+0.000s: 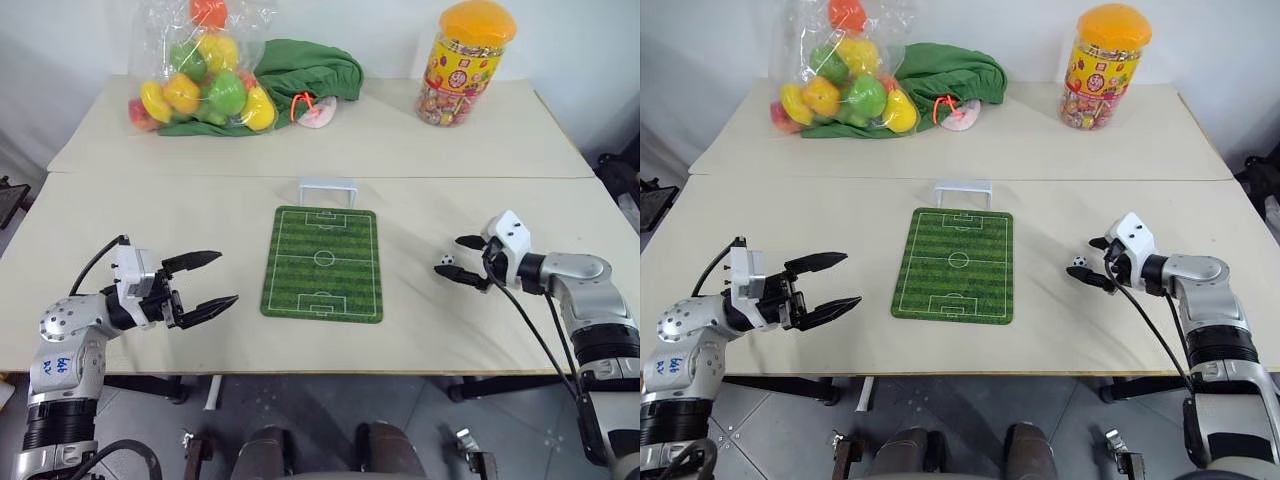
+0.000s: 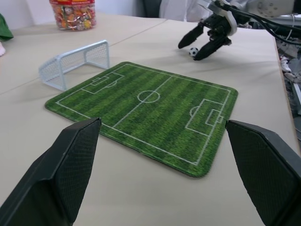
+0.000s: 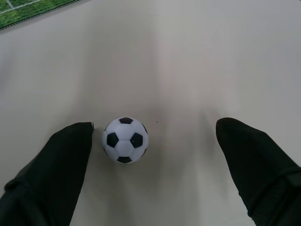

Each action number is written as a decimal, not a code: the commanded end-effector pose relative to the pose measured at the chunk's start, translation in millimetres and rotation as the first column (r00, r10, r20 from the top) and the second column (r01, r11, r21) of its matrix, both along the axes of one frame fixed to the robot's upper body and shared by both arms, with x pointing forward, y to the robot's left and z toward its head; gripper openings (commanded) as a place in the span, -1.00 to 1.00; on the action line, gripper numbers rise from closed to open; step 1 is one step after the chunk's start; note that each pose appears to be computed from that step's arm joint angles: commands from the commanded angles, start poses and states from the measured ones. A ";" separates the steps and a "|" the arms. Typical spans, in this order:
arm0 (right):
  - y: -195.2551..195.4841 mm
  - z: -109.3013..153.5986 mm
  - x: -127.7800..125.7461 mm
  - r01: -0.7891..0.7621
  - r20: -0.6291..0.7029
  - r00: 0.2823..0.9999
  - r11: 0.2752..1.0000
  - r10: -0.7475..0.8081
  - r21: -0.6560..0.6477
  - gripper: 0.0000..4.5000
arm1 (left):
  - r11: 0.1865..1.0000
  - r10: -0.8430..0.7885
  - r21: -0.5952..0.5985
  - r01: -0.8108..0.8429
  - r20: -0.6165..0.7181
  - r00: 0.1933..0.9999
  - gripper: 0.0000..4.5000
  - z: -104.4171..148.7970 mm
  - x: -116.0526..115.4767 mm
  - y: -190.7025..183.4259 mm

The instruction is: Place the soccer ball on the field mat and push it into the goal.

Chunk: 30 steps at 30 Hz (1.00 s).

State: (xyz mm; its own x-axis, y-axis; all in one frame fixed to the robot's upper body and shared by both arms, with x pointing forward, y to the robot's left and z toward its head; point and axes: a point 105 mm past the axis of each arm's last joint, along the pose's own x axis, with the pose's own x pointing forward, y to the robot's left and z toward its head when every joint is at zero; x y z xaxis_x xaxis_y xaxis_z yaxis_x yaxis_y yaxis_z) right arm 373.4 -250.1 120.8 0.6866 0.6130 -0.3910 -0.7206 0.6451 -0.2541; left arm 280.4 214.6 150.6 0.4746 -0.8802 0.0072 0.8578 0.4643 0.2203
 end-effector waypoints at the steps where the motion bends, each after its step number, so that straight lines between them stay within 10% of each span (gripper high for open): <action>1: -0.8 -10.1 0.4 0.007 -0.028 1.000 1.000 -0.008 -0.018 0.40 | 1.000 0.002 -0.020 -0.001 0.044 0.999 1.00 9.3 -2.9 -0.5; 8: 3.7 1.8 -0.2 -0.006 0.003 1.000 1.000 0.006 0.012 -0.60 | 1.000 0.003 -0.025 -0.002 0.042 0.999 1.00 8.3 -1.6 0.6; 17: 100.5 37.1 -34.9 -0.296 0.055 0.954 0.955 0.294 0.017 -0.62 | 1.000 0.011 -0.011 -0.011 0.002 1.000 1.00 -8.7 -0.7 14.7; 30: 233.2 11.1 -52.5 -0.568 0.028 0.823 0.823 0.567 0.014 -0.62 | 0.998 -0.044 0.052 0.045 -0.028 0.999 1.00 -27.0 -10.2 21.6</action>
State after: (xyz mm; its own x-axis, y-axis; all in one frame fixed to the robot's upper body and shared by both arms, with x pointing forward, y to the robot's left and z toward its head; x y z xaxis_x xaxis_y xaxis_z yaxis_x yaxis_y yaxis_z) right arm 319.4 -21.9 125.9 0.2227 0.8981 -0.3791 -0.9628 0.1417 -0.2300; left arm 272.3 232.6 121.6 0.4319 -0.9011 -0.0379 0.8878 0.4173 0.1941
